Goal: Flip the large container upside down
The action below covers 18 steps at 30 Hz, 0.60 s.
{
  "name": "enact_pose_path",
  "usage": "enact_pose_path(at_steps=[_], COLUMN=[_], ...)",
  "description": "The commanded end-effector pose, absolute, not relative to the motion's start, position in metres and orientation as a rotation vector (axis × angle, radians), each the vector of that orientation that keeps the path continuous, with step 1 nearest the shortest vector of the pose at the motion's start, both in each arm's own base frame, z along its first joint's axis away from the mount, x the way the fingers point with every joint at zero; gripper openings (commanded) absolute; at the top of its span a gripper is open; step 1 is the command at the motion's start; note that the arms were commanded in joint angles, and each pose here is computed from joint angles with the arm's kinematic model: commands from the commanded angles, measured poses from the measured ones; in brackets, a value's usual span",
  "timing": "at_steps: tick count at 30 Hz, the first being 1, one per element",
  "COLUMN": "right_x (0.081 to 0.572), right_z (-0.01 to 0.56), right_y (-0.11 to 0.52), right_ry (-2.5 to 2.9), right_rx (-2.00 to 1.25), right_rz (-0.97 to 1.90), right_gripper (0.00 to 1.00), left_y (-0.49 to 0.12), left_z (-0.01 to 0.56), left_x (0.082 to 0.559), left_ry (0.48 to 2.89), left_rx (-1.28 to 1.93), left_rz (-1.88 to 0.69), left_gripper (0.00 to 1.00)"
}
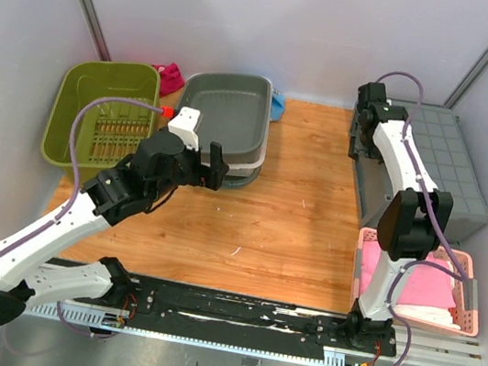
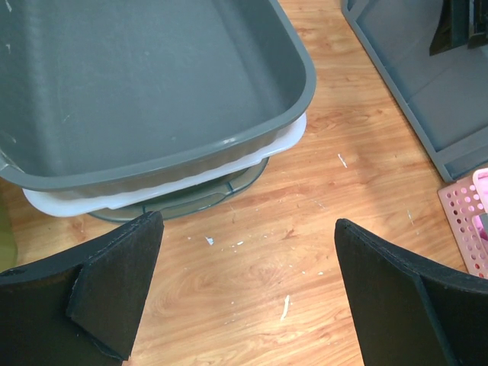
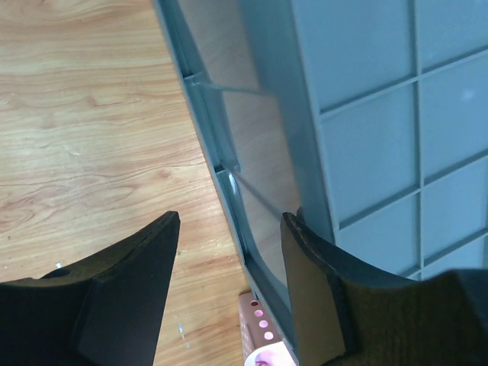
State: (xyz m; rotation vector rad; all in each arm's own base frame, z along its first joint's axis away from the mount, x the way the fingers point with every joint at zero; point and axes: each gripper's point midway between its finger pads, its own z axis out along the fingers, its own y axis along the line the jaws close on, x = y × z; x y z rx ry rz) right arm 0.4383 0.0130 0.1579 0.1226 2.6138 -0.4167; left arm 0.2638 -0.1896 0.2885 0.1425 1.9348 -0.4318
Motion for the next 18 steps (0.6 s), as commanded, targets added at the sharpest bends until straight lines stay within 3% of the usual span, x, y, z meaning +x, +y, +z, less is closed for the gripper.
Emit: enact_pose_path(at_steps=[1, 11, 18], right_x=[0.438, 0.415, 0.364], right_z=[0.18, 0.259, 0.261], right_y=[0.01, 0.071, 0.061], right_ry=[2.599, 2.399, 2.308], right_rx=[0.131, 0.037, 0.099], right_rz=[-0.398, -0.044, 0.007], right_gripper=[0.57, 0.63, 0.66], left_y=[-0.196, -0.208, -0.234], left_z=[0.303, 0.328, 0.326], left_x=[0.265, 0.291, 0.335], left_ry=[1.909, 1.864, 1.936], left_rx=[0.156, 0.116, 0.12], left_rz=[-0.457, -0.424, -0.295], left_gripper=[0.99, 0.99, 0.99])
